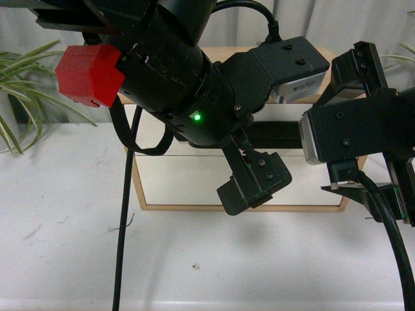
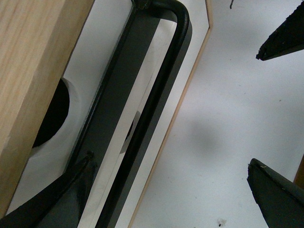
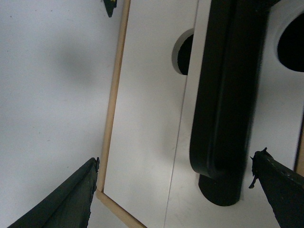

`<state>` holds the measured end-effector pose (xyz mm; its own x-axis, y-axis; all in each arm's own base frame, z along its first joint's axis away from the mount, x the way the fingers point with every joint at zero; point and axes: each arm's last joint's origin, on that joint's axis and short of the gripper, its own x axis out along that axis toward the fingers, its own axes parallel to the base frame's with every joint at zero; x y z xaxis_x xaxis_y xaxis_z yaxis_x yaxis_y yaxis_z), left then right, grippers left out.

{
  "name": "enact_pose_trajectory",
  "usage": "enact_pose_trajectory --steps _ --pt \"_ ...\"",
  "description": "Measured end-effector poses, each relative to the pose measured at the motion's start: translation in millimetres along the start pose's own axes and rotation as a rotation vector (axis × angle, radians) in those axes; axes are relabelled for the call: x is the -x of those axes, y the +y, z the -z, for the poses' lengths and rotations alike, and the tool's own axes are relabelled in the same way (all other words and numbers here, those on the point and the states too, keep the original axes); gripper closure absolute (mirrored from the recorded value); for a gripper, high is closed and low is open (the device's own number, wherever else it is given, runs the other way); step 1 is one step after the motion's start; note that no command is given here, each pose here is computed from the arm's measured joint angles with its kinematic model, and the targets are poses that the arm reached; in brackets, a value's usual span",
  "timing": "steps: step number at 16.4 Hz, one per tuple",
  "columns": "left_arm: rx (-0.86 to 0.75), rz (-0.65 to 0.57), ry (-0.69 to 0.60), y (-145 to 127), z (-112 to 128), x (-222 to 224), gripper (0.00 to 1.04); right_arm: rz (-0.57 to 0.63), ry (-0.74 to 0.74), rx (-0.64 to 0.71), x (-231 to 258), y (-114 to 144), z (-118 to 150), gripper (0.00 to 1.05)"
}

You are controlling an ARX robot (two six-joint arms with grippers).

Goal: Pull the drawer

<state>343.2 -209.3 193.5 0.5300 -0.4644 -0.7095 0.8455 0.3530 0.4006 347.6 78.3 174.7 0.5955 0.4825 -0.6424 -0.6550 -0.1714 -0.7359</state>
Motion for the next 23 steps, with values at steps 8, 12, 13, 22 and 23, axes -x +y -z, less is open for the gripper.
enact_pose_trajectory --steps 8,12,13,22,23 --pt "0.003 0.006 0.006 -0.1 3.1 -11.4 0.07 -0.018 -0.014 -0.012 -16.6 5.3 -5.8 0.06" --pt "0.006 0.014 0.008 -2.0 5.2 -20.1 0.07 -0.024 -0.015 -0.023 -25.1 9.5 -5.3 0.06" --pt "0.006 0.017 0.012 -2.8 6.3 -22.2 0.07 -0.029 -0.014 -0.029 -28.0 11.4 -4.6 0.06" --pt "-0.011 0.017 0.017 -9.1 11.6 -35.3 0.07 -0.036 -0.033 -0.081 -38.9 19.5 -6.0 0.06" --pt "-0.009 0.018 0.009 -11.3 10.0 -35.9 0.07 -0.043 -0.043 -0.111 -39.3 22.8 -8.0 0.06"
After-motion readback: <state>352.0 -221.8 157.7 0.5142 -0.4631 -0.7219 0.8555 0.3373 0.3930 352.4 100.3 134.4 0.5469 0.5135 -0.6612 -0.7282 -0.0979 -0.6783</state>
